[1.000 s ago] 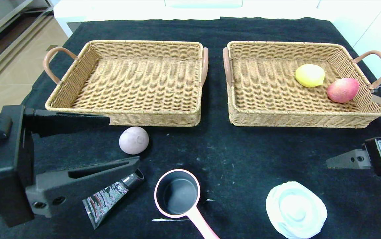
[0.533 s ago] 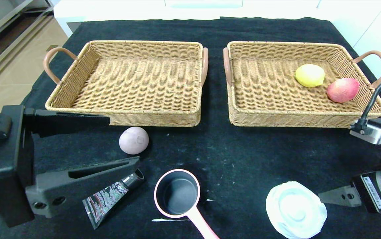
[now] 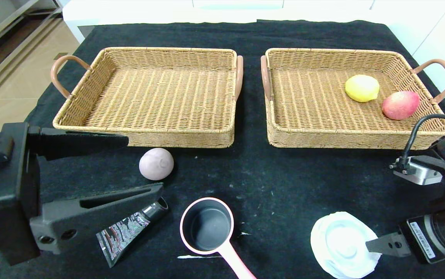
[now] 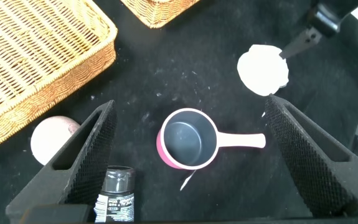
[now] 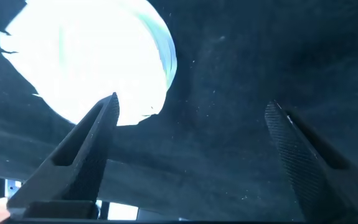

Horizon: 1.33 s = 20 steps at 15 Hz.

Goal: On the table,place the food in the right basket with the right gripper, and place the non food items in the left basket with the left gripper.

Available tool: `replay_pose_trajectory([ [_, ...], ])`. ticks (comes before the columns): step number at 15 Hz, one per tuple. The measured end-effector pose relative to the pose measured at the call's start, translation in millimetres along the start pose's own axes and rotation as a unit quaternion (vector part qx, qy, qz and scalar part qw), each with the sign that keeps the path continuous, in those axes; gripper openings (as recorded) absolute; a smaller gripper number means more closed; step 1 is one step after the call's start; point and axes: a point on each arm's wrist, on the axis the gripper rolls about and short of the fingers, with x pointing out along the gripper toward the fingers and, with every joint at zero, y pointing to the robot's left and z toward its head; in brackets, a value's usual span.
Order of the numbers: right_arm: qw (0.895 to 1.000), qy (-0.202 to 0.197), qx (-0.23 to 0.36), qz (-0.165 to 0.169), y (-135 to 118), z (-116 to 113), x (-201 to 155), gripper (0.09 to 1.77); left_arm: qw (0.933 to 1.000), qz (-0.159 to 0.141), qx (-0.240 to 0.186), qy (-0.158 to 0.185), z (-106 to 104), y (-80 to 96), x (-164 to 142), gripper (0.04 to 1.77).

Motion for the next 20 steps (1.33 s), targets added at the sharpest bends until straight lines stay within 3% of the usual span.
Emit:
replay_pose_trajectory([
  [20, 1.0, 0.02, 0.018, -0.015, -2, 7, 25, 1.7, 1.0, 0.0, 0.0, 0.0, 0, 0.0, 0, 1.72],
])
